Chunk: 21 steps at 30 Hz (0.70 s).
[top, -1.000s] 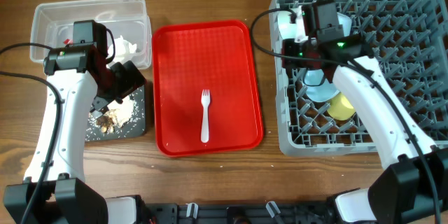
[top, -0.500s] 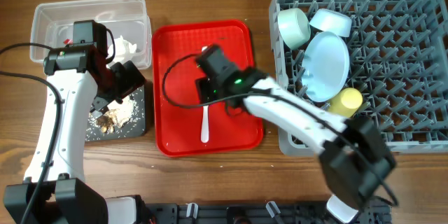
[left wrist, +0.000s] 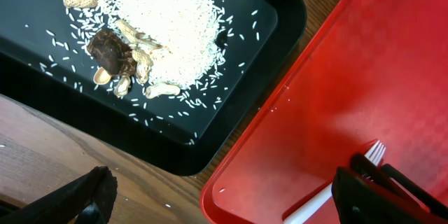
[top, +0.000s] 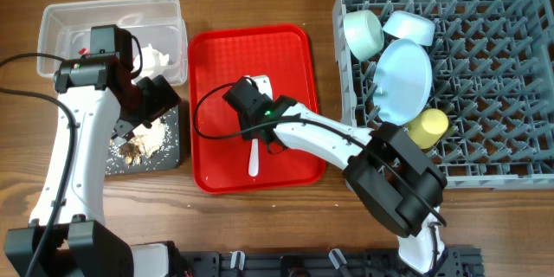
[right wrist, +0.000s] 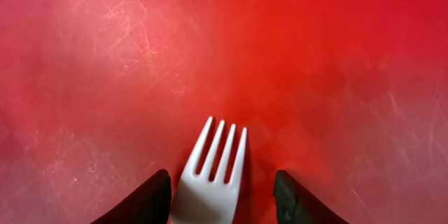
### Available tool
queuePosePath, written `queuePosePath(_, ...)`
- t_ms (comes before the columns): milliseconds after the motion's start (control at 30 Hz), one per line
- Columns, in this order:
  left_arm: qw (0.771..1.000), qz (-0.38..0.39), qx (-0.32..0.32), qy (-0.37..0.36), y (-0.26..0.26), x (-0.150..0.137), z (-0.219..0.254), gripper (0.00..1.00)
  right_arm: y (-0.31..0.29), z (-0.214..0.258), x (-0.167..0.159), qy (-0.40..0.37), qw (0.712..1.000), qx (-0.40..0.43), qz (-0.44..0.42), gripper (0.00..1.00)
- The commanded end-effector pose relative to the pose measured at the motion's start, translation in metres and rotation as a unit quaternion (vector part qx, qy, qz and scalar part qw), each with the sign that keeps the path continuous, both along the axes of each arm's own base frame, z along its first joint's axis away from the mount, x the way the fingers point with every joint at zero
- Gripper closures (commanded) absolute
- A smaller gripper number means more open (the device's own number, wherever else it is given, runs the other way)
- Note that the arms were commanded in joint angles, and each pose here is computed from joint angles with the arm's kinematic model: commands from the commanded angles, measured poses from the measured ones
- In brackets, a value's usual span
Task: Sort waste into correct bins and load items into the dishwasher rack
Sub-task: 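Grasp the white fork on the red tray with the right gripper, then insert the white fork into the dish rack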
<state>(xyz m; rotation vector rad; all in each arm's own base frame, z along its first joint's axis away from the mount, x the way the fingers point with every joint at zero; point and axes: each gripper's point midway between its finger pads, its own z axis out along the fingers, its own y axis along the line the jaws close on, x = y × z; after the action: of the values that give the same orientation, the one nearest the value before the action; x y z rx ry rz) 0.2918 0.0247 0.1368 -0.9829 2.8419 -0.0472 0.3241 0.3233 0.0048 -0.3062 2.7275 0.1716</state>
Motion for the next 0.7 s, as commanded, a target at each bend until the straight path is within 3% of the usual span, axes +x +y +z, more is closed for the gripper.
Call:
queuePosePath(0,1.0,0.012,0.006,-0.01,0.004,-0.001,0.005,0.0,-0.01,-0.018,-0.008,0.026,0.999,-0.022,-0.03,0.68)
queuePosePath(200,1.0,0.012,0.006,-0.01,0.004,-0.001,0.005,0.0,-0.022,-0.022,-0.017,0.047,0.996,-0.037,-0.066,0.8)
queuePosePath(300,1.0,0.011,0.006,-0.009,0.004,-0.001,0.005,0.0,-0.024,-0.009,-0.012,0.038,0.997,-0.034,-0.053,0.81)
queuePosePath(500,1.0,0.012,0.006,-0.01,0.004,-0.001,0.005,0.0,-0.058,0.083,0.016,-0.024,0.999,0.002,-0.039,0.82)
queuePosePath(667,1.0,0.012,0.006,-0.01,0.004,-0.001,0.005,0.0,-0.142,0.163,0.034,-0.08,0.996,-0.01,-0.047,0.82)
